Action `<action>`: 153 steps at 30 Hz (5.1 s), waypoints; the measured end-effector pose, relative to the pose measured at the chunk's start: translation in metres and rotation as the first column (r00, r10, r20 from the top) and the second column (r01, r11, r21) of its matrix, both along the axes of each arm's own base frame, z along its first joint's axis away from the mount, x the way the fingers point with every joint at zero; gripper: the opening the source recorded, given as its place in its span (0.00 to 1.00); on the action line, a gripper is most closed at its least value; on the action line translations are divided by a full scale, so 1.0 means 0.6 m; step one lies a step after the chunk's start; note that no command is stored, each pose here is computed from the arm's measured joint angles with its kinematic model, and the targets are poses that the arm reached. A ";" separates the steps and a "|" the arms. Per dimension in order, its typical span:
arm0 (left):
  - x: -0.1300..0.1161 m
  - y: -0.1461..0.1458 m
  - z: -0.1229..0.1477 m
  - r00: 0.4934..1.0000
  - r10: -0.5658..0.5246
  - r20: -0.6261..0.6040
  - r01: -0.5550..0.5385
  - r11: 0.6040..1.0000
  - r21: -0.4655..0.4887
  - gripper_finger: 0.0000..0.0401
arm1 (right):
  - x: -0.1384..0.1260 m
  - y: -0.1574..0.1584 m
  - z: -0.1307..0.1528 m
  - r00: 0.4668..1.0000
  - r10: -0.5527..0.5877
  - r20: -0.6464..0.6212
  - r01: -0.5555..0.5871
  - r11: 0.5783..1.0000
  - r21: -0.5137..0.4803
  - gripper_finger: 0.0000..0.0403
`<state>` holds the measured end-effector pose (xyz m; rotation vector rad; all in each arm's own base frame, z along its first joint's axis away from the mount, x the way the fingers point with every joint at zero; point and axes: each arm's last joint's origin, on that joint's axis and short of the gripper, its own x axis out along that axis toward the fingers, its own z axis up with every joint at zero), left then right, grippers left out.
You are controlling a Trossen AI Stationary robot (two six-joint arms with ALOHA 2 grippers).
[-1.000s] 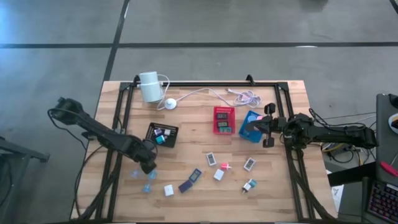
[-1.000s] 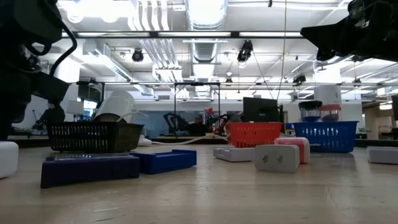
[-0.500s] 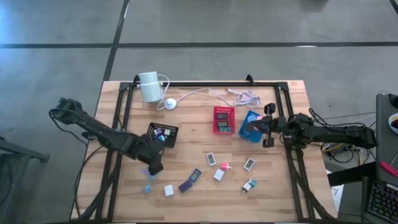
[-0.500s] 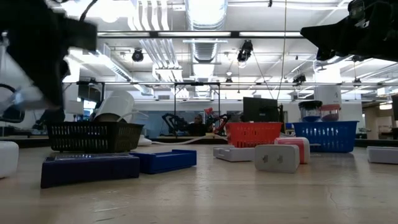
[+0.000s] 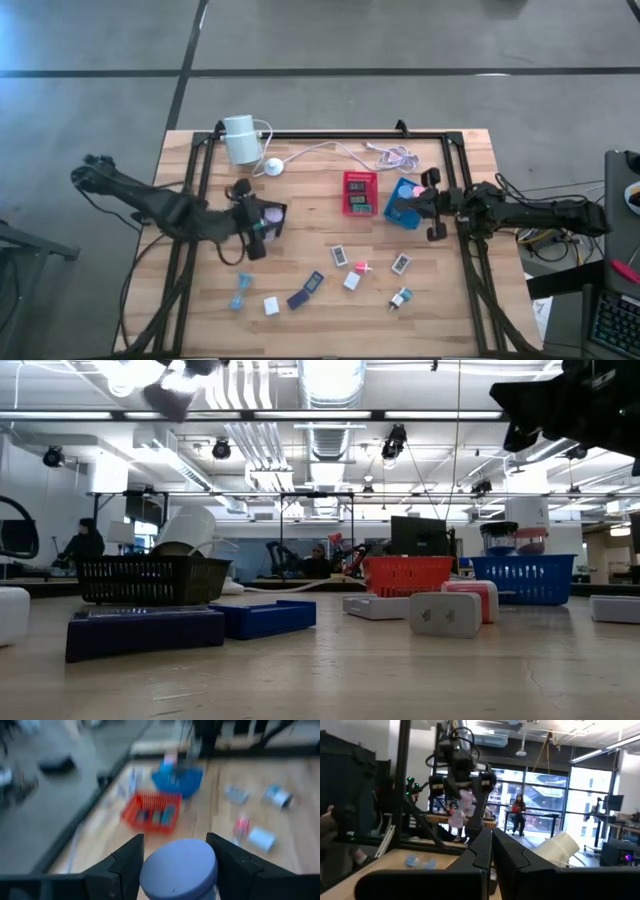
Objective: Pick & Place Office items
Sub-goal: Put the violet hourglass into the blue bin
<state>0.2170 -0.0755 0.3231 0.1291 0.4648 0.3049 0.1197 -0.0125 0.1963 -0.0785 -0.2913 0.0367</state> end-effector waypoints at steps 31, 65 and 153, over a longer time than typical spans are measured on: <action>0.068 0.082 0.100 0.822 -0.293 0.488 0.132 0.932 0.337 0.48 | 0.244 -0.027 0.071 0.995 0.084 -0.053 -0.086 0.996 -0.035 0.69; 0.093 0.116 0.133 0.557 -0.258 0.789 -0.085 0.928 0.363 0.48 | 0.398 -0.050 0.205 0.921 -0.059 0.384 0.165 0.955 -0.248 0.72; 0.019 0.121 0.126 0.798 -0.236 0.554 0.106 0.961 0.256 0.59 | 0.368 -0.044 0.199 0.925 -0.143 0.352 0.215 0.961 -0.175 0.48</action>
